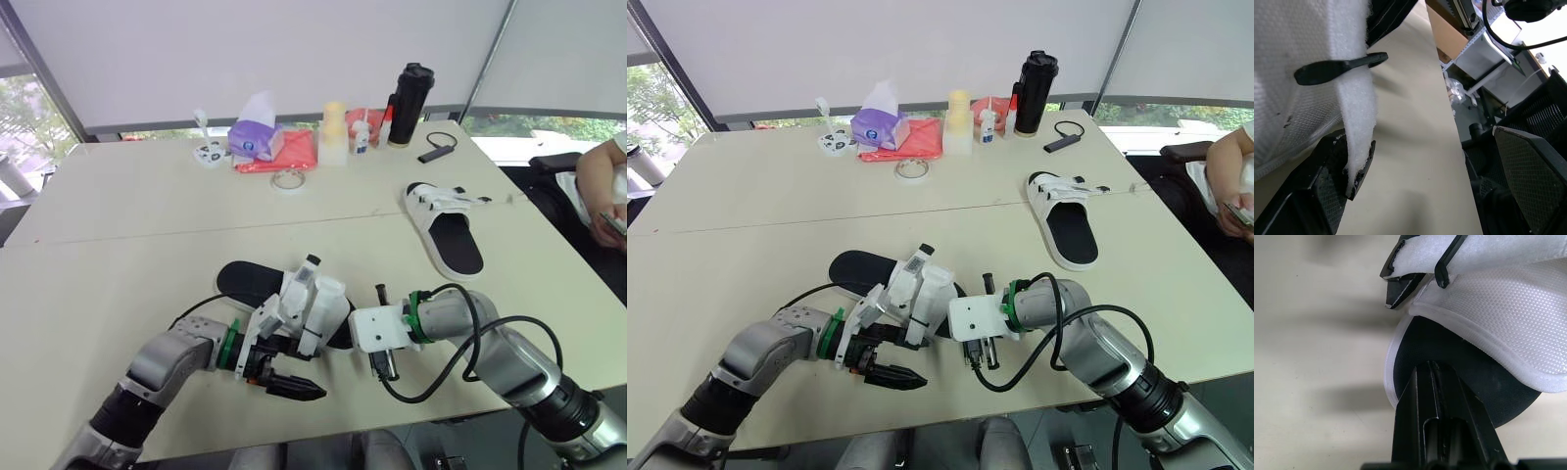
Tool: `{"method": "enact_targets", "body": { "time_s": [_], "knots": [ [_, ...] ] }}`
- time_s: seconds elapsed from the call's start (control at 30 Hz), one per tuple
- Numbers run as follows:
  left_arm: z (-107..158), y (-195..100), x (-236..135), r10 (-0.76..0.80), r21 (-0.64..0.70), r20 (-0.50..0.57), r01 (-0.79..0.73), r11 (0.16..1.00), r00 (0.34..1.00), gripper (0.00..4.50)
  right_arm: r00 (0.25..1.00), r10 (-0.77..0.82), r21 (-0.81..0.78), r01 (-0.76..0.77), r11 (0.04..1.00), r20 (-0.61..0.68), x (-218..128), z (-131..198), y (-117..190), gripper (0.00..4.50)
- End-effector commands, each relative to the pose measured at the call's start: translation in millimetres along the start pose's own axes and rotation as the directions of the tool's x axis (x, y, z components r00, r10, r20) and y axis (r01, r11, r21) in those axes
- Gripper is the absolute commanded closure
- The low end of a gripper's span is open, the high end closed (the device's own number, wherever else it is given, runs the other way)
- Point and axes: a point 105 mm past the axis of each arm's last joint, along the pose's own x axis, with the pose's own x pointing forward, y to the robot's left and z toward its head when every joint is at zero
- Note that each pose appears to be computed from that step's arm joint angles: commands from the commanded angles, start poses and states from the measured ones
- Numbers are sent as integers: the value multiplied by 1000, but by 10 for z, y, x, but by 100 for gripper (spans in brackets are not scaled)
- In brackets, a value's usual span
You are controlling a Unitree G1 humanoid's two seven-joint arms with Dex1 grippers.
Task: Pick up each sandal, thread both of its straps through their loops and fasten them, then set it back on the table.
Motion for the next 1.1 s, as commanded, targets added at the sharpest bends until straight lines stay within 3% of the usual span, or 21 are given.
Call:
{"method": "enact_targets", "body": {
  "time_s": [0.03, 0.1, 0.2, 0.43, 0.6, 0.9, 1.1],
  "knots": [
    [68, 22, -1, 6, 2, 19, -6, 1000, 1000, 4, 997, 65, 63, -63, 996, -43, 87, -148, 160, 450],
    [77, 36, -12, 12, -2, 22, -12, 1000, 1000, 4, 997, 65, 63, -62, 996, -43, 87, -150, 161, 450],
    [90, 32, -28, 11, -13, 27, -11, 1000, 1000, 84, 997, 65, 62, -62, 996, -42, 90, -150, 160, 450],
    [122, -3, -77, 5, -31, 44, -3, 1000, 999, 434, 997, 65, 61, -63, 996, -42, 94, -152, 156, 450],
    [151, -39, -137, 19, -15, 35, -18, 1000, 999, 443, 997, 69, 58, -66, 996, -42, 96, -154, 150, 450],
    [310, -392, -138, -53, 102, 9, 52, 993, 999, 443, 997, 71, 51, -69, 996, -43, 101, -157, 137, 450],
    [706, -501, -148, -61, 163, 129, 39, 986, 990, 443, 996, 73, 49, -71, 996, -42, 102, -157, 136, 450]
  ]
}}
